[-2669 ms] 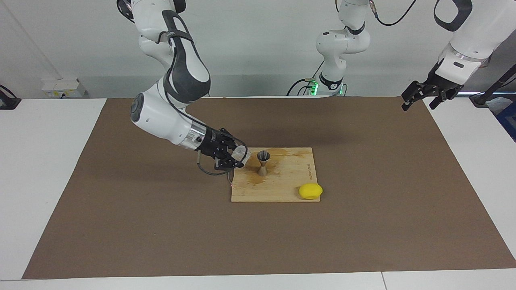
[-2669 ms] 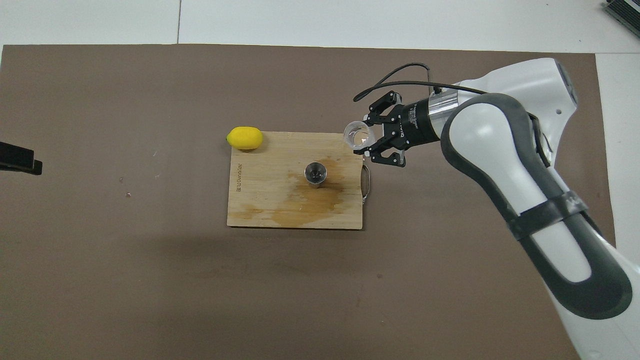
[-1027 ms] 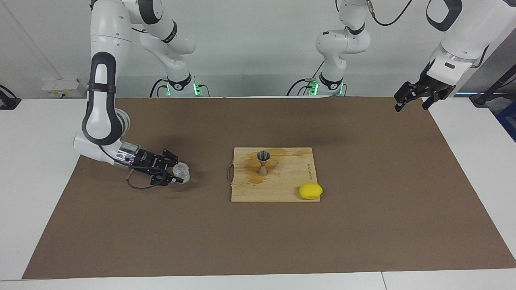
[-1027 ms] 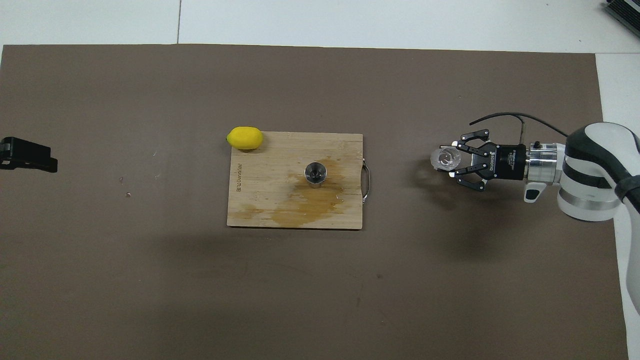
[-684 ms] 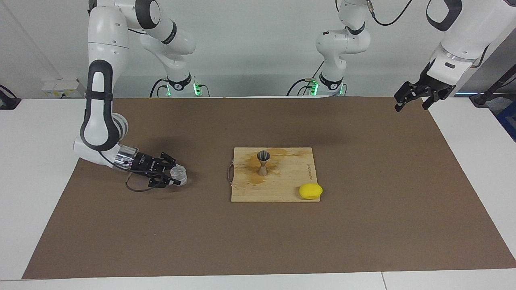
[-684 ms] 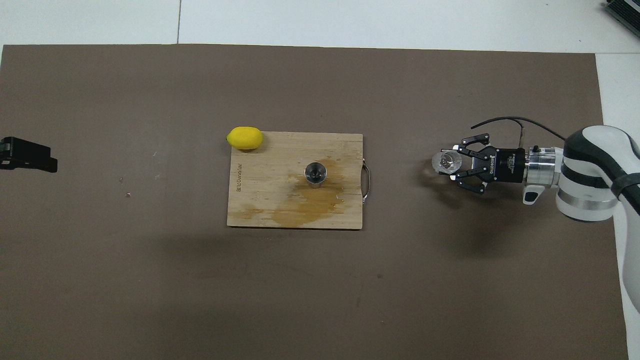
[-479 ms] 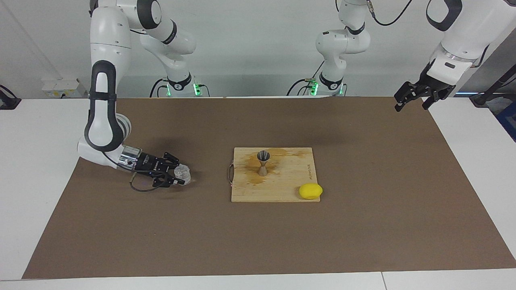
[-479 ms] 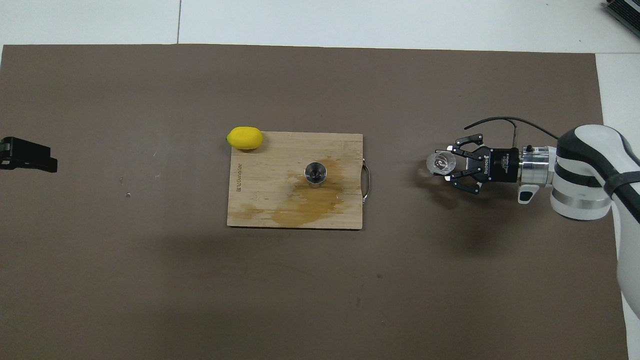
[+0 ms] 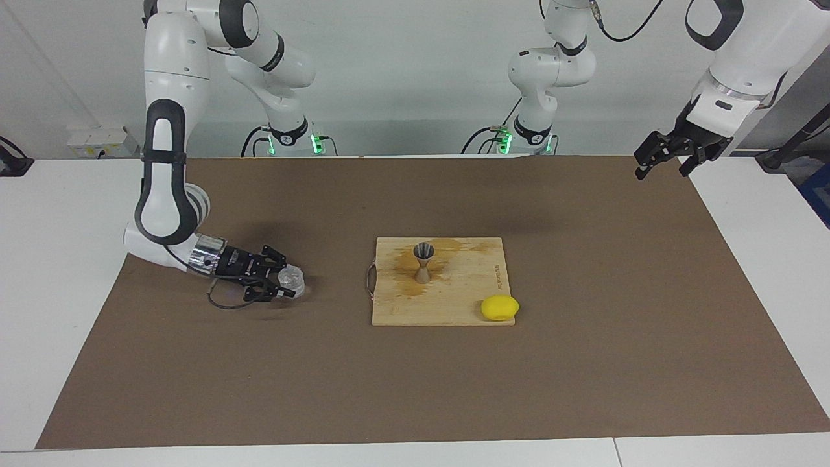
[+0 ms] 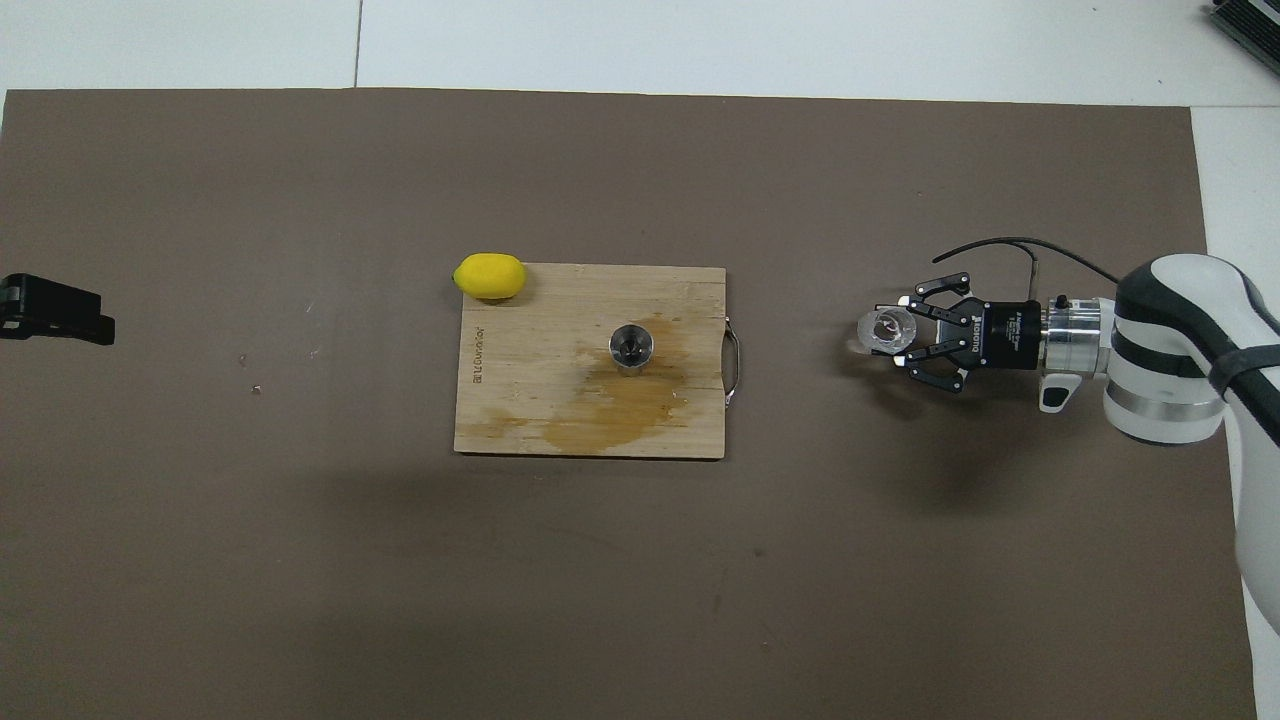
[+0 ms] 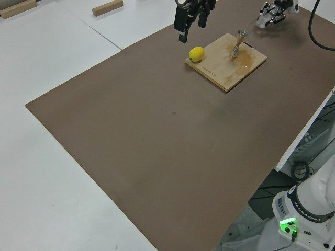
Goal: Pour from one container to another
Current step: 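Lower the glass cup onto the table with the right gripper, then open the right gripper and pull it away from the glass cup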
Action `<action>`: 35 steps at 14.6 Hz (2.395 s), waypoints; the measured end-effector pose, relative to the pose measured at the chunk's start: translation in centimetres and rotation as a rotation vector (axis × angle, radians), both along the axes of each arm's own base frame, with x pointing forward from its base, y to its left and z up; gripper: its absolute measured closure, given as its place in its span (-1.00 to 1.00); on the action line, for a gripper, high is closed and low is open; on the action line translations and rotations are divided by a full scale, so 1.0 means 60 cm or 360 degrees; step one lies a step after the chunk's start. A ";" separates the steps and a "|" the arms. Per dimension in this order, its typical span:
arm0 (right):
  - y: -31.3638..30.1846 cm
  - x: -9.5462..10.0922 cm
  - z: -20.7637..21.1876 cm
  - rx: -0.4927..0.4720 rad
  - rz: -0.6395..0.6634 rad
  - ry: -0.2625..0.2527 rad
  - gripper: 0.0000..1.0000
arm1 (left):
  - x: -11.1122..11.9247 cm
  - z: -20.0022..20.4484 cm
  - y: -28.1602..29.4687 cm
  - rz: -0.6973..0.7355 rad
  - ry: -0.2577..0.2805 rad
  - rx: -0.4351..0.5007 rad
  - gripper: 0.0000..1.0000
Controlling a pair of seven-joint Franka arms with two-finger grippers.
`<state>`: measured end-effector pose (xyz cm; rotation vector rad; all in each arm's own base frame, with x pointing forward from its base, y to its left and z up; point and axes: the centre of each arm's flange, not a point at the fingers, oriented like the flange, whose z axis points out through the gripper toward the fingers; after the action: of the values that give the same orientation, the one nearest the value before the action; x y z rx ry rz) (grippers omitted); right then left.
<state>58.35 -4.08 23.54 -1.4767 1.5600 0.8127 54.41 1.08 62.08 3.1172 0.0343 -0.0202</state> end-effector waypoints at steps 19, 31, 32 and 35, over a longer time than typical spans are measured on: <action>0.003 -0.014 -0.022 -0.0061 0.0110 -0.0076 -0.02 | 0.000 0.000 0.000 0.0015 0.0000 0.0000 -1.00; -0.001 -0.007 0.008 -0.0198 0.0263 -0.0093 -1.00 | 0.000 0.000 0.000 0.0017 -0.0001 0.0000 -1.00; -0.003 -0.006 0.026 -0.0229 0.0276 -0.0082 -1.00 | 0.000 0.001 0.000 0.0017 -0.0001 0.0000 -1.00; -0.007 -0.007 0.103 -0.0343 0.0325 -0.0037 -1.00 | 0.000 0.001 0.000 0.0017 -0.0001 0.0000 -1.00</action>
<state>57.93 -4.53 29.75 -1.8182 1.5345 0.7569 54.40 1.09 62.11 3.1171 0.0514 -0.0189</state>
